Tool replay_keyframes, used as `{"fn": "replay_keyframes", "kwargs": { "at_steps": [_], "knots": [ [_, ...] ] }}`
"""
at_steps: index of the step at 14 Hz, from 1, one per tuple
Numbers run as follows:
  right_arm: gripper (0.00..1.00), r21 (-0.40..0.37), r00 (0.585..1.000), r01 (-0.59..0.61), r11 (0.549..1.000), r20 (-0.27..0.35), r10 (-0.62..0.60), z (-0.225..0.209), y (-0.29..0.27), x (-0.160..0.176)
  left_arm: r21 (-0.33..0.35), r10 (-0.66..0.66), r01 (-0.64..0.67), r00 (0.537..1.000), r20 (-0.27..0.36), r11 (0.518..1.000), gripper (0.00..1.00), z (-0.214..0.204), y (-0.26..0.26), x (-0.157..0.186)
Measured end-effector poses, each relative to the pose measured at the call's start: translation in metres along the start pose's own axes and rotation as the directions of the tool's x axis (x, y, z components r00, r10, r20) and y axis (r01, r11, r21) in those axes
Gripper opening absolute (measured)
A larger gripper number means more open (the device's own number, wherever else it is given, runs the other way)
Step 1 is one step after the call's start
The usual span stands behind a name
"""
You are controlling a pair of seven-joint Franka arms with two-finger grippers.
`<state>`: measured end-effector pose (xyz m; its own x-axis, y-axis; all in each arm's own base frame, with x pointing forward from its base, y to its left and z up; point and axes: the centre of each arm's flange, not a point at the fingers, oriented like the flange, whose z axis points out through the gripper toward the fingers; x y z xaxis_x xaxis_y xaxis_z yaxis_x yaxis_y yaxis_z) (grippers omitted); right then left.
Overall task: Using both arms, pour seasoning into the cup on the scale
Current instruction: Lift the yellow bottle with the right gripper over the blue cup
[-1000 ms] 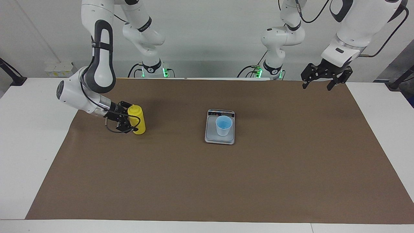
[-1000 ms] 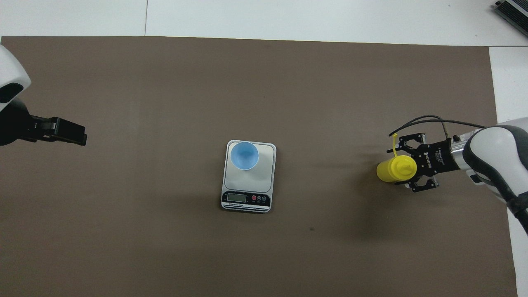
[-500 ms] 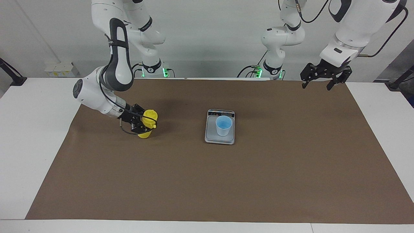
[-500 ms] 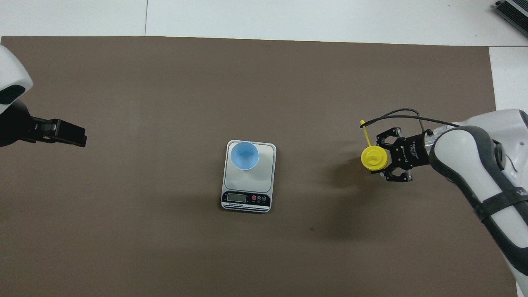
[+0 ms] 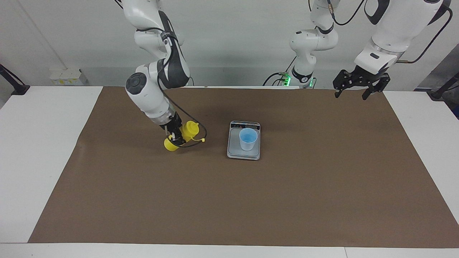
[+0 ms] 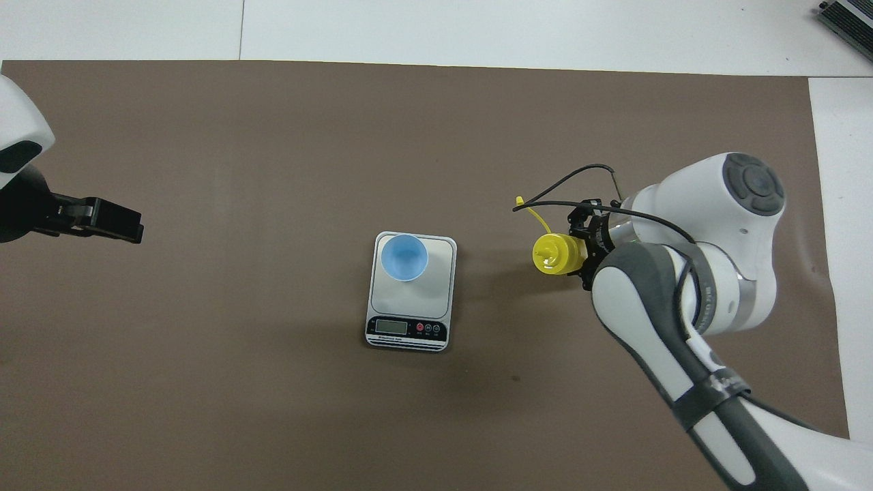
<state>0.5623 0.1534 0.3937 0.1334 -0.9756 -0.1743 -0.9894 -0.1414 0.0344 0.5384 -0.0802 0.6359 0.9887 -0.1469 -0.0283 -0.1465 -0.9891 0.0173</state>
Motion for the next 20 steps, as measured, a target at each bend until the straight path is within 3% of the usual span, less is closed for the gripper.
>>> {"fn": "replay_keyframes", "kwargs": {
  "at_steps": [4, 10, 16, 20],
  "knots": [
    [0.53, 0.060, 0.988, 0.006, 0.998, -0.156, 0.004, -0.011, -0.005, -0.060, 0.000, 0.003, -0.003, 1.000, 0.003, 1.000, 1.00, 0.000, 0.001, 0.000],
    [0.53, 0.156, 0.952, 0.102, 0.982, -0.301, -0.052, -0.030, -0.018, -0.110, 0.000, 0.003, -0.003, 1.000, 0.004, 1.000, 1.00, 0.001, 0.001, 0.000],
    [0.53, 0.237, 0.881, 0.208, 0.949, -0.468, -0.077, -0.044, -0.039, -0.127, 0.000, 0.003, -0.003, 1.000, 0.004, 1.000, 1.00, 0.001, 0.001, 0.000],
    [0.53, 0.223, 0.780, 0.363, 0.905, -0.604, -0.164, -0.033, -0.041, -0.167, 0.000, 0.003, -0.003, 1.000, 0.004, 1.000, 1.00, 0.001, 0.001, 0.000]
  ]
}}
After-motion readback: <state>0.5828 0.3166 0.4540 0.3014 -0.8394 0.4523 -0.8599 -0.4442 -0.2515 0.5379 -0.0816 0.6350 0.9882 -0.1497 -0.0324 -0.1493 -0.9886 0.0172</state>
